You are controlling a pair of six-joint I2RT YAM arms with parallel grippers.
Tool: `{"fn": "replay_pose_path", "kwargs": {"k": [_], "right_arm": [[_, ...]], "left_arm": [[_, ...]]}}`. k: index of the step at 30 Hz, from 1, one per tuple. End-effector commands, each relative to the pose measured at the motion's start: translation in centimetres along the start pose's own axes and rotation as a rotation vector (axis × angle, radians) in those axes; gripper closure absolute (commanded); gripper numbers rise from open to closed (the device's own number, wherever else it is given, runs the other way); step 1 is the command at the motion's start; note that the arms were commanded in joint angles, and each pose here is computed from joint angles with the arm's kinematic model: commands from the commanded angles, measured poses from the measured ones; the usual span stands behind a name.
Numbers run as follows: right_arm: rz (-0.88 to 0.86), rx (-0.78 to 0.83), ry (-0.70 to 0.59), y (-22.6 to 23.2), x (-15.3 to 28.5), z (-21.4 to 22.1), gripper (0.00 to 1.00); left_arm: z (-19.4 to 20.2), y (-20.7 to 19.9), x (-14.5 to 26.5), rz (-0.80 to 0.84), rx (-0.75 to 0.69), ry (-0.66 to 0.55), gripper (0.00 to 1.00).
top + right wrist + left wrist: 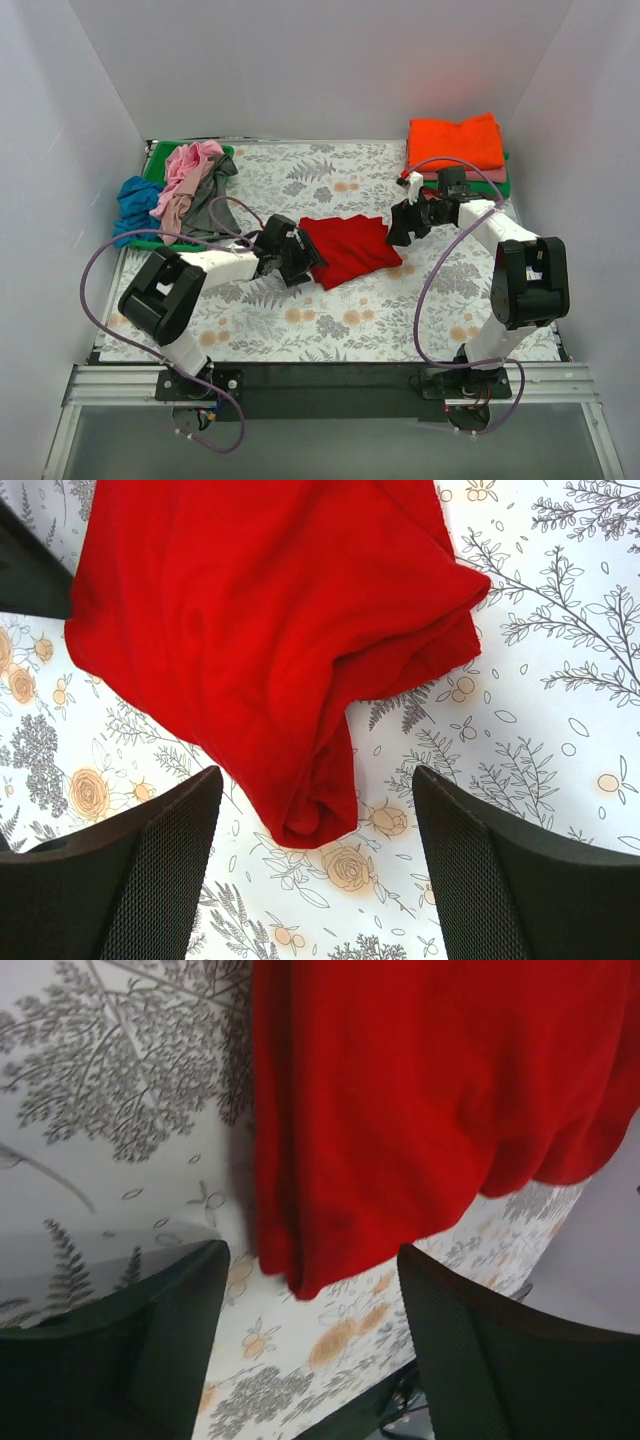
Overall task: Fold and stack the t-shirts
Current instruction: Flatten the tshirt out
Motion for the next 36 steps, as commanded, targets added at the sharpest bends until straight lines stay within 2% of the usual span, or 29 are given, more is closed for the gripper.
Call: {"fn": "replay_pose_path", "kwargs": {"k": [1, 2, 3, 5, 6, 9, 12, 16, 21, 30, 33, 34, 35, 36], "right_arm": [[-0.027, 0.01, -0.049, 0.7, 1.1, -0.9, 0.18], [-0.028, 0.009, -0.05, 0.7, 1.0, -0.9, 0.18], [-0.029, 0.007, -0.052, 0.7, 1.1, -0.8, 0.18], [-0.026, 0.006, -0.058, 0.6, 1.3, -0.9, 0.18], [-0.026, 0.006, -0.06, 0.6, 1.3, -0.9, 0.17], [-0.023, -0.005, -0.065, 0.5, 1.3, -1.1, 0.17], [-0.056, -0.053, -0.07, 0.6, 0.7, -1.3, 0.17], [-0.149, -0.153, -0.058, 0.7, -1.0, -1.1, 0.17], [-0.236, -0.225, -0.029, 1.3, -3.2, -1.8, 0.17], [-0.14, -0.299, 0.173, 2.5, -7.7, 1.4, 0.2], [-0.157, -0.329, 0.221, 3.6, -8.2, 2.6, 0.25], [-0.18, -0.337, 0.235, 4.0, -8.5, 2.8, 0.32], [-0.208, -0.352, 0.245, 4.3, -8.7, 3.0, 0.42], [-0.207, -0.343, 0.234, 4.2, -8.7, 2.4, 0.42]], "left_arm": [[-0.3, 2.4, -2.3, -0.164, 0.064, -0.037, 0.35], [-0.4, 2.0, -2.8, -0.159, 0.06, -0.029, 0.44], [0.2, 2.1, -3.1, -0.158, 0.055, 0.009, 0.6], [1.0, 2.6, -4.1, -0.164, 0.02, 0.071, 0.8], [1.6, 2.8, -4.1, -0.159, 0.016, 0.111, 0.86], [2.9, 3.8, -3.1, -0.147, -0.045, 0.16, 0.91], [3.6, 4.7, -0.8, -0.167, -0.094, 0.174, 0.93], [5.5, 6.9, 1.6, -0.225, -0.127, 0.271, 0.93], [7.1, 7.8, 2.4, -0.215, -0.122, 0.357, 0.93], [6.5, 6.9, 2.8, -0.208, -0.146, 0.344, 0.93], [6.5, 6.8, 3.0, -0.205, -0.151, 0.338, 0.93], [6.5, 6.9, 3.1, -0.209, -0.154, 0.337, 0.93], [6.6, 7.0, 3.2, -0.21, -0.153, 0.339, 0.93], [6.6, 7.2, 3.1, -0.215, -0.153, 0.339, 0.93]]}}
Point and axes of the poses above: each gripper's point midway between its finger pads, its own x axis back along the fingers, its own y axis along the line the jaws close on, z = x × y, the point moved 2 cm from there along x, back along the fingers, and after that the axes turned 2 degrees about x, right-handed, at the moved point
